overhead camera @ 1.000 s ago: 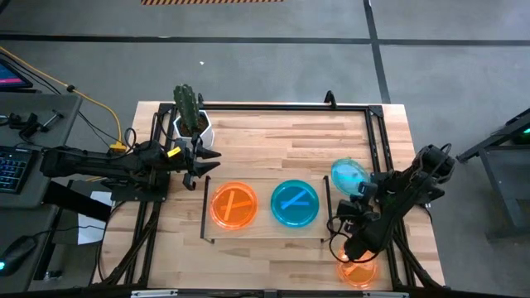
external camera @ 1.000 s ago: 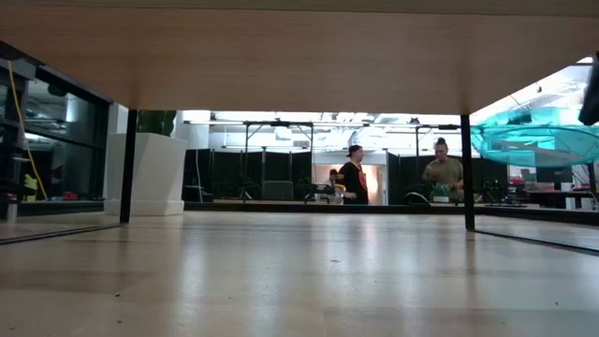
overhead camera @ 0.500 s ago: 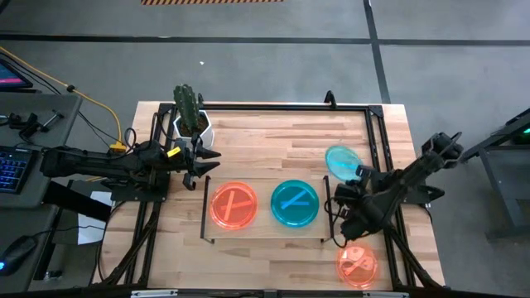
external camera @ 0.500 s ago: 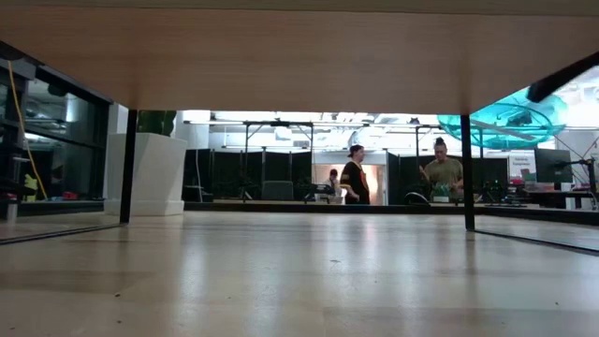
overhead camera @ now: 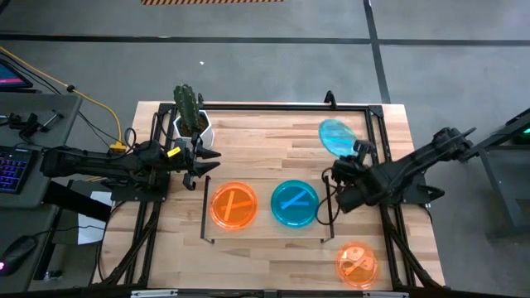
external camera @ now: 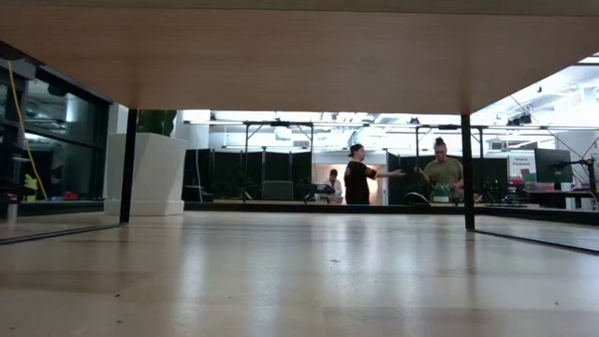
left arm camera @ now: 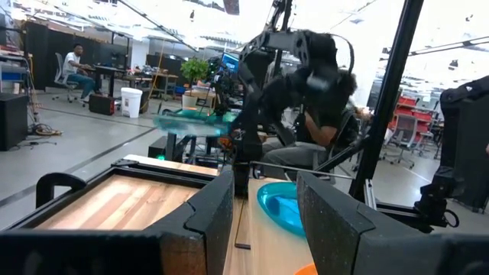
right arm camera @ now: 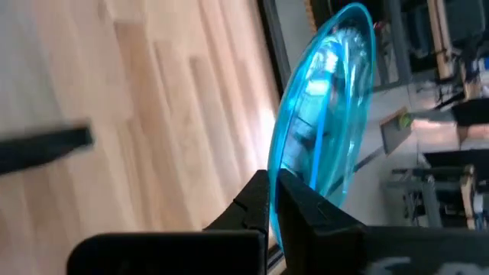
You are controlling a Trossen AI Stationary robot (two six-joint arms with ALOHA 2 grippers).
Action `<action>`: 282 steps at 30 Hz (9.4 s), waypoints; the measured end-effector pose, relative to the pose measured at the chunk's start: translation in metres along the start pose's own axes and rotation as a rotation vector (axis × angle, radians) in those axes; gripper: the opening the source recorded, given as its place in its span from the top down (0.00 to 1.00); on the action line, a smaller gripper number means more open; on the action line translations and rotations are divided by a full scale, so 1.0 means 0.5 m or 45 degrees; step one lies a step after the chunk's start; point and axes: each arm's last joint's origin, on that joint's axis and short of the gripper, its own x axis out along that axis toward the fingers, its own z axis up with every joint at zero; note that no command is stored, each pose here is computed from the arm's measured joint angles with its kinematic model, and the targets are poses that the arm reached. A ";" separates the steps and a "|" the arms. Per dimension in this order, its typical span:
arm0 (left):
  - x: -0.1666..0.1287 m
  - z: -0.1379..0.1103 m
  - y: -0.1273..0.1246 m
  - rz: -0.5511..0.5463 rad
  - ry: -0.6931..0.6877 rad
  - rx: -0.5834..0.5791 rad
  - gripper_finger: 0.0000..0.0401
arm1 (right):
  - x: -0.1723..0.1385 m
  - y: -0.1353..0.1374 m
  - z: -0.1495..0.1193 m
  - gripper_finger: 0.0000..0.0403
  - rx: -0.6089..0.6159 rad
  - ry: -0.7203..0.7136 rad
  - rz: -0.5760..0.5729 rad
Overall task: Place and stack plates onto a shelf
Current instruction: Stack the blue transparent plate on top of the blue transparent plate, then stack the orange transparent plate on top of the orange transparent plate
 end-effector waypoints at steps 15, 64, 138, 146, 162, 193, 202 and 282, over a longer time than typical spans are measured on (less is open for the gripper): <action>0.000 -0.001 0.000 0.001 0.008 -0.012 0.66 | -0.140 0.038 0.197 1.00 -0.237 -0.312 0.306; 0.000 -0.001 0.000 0.000 0.006 -0.025 0.66 | -0.227 0.237 0.236 1.00 -0.171 -0.172 0.547; 0.000 -0.004 0.001 0.003 0.025 -0.025 0.66 | -0.198 0.228 0.252 0.60 -0.115 0.064 0.784; 0.000 -0.001 0.000 0.001 0.008 -0.024 0.66 | -0.249 0.164 0.229 0.60 0.044 -0.127 0.694; 0.000 -0.001 0.000 0.000 0.008 -0.024 0.66 | -0.152 -0.049 -0.061 0.60 0.748 -0.042 0.641; 0.000 0.000 0.000 -0.001 0.004 -0.056 0.66 | -0.119 0.294 -0.171 0.60 0.944 0.739 1.322; 0.000 0.000 0.000 -0.001 0.002 -0.056 0.66 | -0.081 0.370 -0.194 0.60 0.783 0.834 1.096; 0.000 -0.001 0.000 0.000 0.006 -0.055 0.66 | -0.057 0.309 -0.214 1.00 0.943 0.682 0.866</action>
